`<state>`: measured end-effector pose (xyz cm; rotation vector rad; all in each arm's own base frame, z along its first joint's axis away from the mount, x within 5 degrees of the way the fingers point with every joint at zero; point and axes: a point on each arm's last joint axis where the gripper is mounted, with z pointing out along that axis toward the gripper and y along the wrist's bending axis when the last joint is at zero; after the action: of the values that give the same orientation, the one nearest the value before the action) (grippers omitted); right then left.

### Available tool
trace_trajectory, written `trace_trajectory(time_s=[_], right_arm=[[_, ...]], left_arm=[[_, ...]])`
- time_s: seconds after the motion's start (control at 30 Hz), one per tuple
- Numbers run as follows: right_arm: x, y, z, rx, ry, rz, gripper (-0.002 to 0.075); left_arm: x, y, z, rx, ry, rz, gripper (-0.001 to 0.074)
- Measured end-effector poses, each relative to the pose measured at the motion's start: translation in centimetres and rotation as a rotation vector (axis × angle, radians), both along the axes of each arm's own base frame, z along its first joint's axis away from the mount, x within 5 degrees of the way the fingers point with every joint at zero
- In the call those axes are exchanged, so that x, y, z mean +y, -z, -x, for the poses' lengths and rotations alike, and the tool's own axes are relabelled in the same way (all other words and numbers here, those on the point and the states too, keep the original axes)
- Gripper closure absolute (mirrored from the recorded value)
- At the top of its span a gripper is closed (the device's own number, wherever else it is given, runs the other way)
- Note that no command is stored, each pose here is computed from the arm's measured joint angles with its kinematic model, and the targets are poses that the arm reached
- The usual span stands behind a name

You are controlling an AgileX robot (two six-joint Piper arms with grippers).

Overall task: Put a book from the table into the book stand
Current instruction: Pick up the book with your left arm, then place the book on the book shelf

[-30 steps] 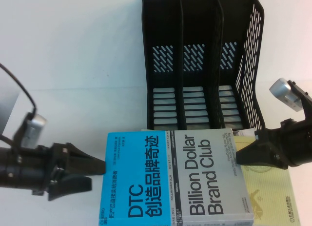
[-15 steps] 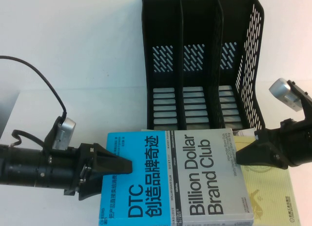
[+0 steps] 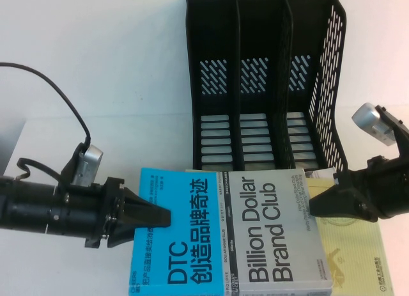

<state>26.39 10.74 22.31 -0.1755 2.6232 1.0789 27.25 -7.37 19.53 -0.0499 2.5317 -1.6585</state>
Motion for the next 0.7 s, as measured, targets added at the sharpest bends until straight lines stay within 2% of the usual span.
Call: trace_trajectory(time_s=[0.17, 0.3, 0.53, 0.7], right_arm=[[0.1, 0.0, 0.1, 0.000, -0.022, 0.011, 0.0729], [-0.2, 0.3, 0.5, -0.016, -0.061, 0.074, 0.0729], [-1.5, -1.5, 1.1, -0.111, 0.016, 0.201, 0.0729], [-2.0, -3.3, 2.0, -0.158, 0.063, 0.211, 0.0729]], left_arm=[[0.2, -2.8, -0.4, -0.043, 0.015, -0.058, 0.0547], [0.7, -7.6, -0.7, -0.084, -0.005, -0.165, 0.0547], [2.2, -18.1, -0.2, -0.218, -0.148, -0.399, 0.0549], [3.0, -22.9, 0.5, -0.297, -0.248, -0.487, 0.0549]])
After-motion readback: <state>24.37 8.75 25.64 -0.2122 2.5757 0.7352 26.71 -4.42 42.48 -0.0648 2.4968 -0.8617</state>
